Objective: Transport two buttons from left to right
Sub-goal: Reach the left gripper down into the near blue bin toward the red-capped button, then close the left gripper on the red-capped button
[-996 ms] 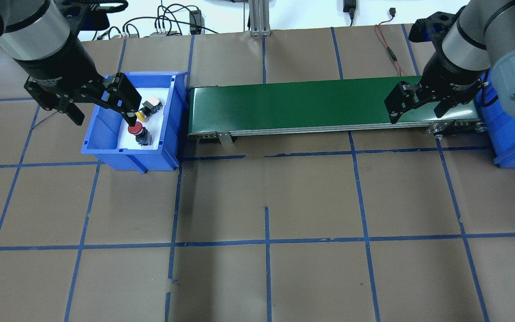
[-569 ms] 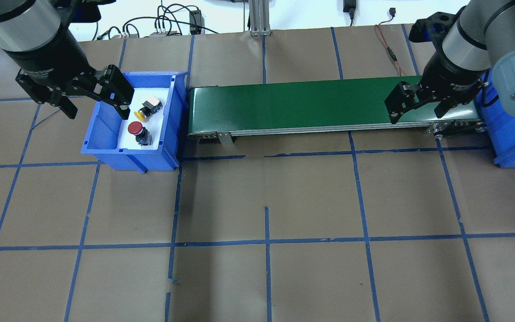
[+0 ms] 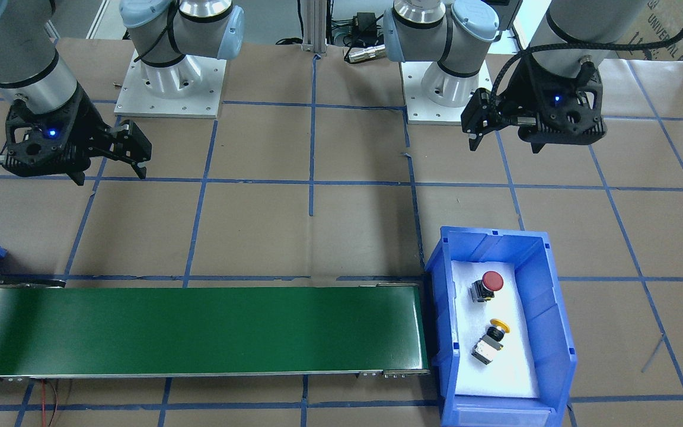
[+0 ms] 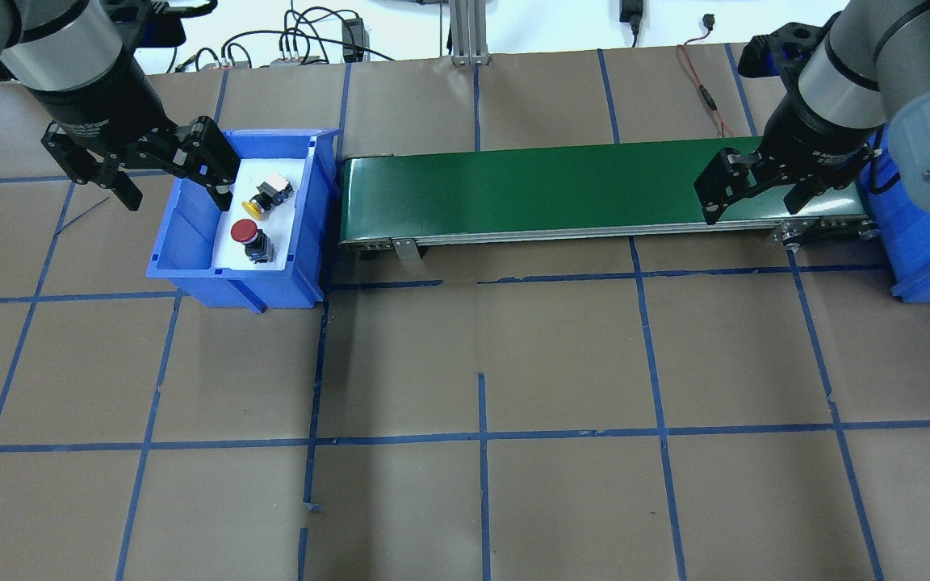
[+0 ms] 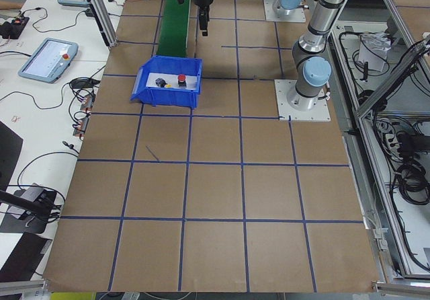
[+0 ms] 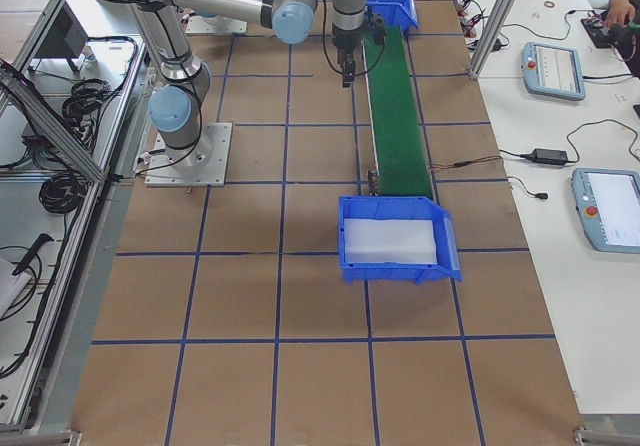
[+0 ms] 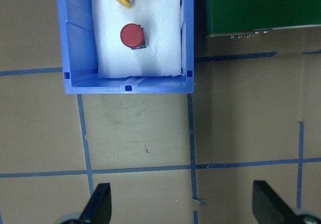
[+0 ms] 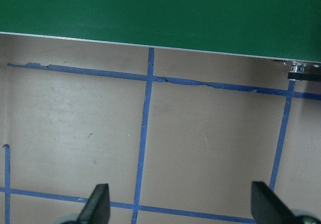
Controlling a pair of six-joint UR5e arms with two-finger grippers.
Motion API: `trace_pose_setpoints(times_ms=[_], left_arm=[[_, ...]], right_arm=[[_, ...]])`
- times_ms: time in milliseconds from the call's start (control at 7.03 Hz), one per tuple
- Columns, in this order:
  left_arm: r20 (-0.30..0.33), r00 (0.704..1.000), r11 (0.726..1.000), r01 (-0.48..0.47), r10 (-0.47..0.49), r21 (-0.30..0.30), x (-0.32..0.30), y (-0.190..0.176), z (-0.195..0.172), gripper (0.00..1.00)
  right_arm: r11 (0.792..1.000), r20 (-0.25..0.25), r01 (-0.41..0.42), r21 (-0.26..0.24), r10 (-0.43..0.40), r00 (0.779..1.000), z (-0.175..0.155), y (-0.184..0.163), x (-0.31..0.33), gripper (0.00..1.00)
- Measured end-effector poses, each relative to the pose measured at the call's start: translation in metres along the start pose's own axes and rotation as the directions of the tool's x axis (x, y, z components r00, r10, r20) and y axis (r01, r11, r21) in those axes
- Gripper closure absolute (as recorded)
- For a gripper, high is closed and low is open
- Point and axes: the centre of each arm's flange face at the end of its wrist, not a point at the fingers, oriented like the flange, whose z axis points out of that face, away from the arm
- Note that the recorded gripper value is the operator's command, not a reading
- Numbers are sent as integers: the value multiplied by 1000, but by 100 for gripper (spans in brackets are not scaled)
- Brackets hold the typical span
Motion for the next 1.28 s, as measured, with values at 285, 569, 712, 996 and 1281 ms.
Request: trace_pose_setpoints(times_ms=[285, 569, 712, 996, 1281], left_arm=[[0, 1000, 1000, 0, 0, 1, 5, -4, 10, 0], [9, 1000, 998, -8, 8, 55, 4, -20, 15, 0], [20, 1000, 995, -12, 10, 102, -3, -42, 27, 0], [25, 1000, 995, -15, 12, 94, -10, -76, 68, 0], [14, 1000, 998, 11, -12, 54, -20, -99, 117, 0]], right_arm=[[1000, 0, 0, 0, 0, 1000, 0, 0, 0, 0], [1000, 0, 1, -3, -1, 1000, 1, 0, 0, 0], [1000, -1, 1, -3, -1, 1000, 1, 0, 0, 0], [1000, -1, 1, -3, -1, 1000, 2, 0, 0, 0], [1000, -1, 2, -4, -2, 1000, 2, 0, 0, 0]])
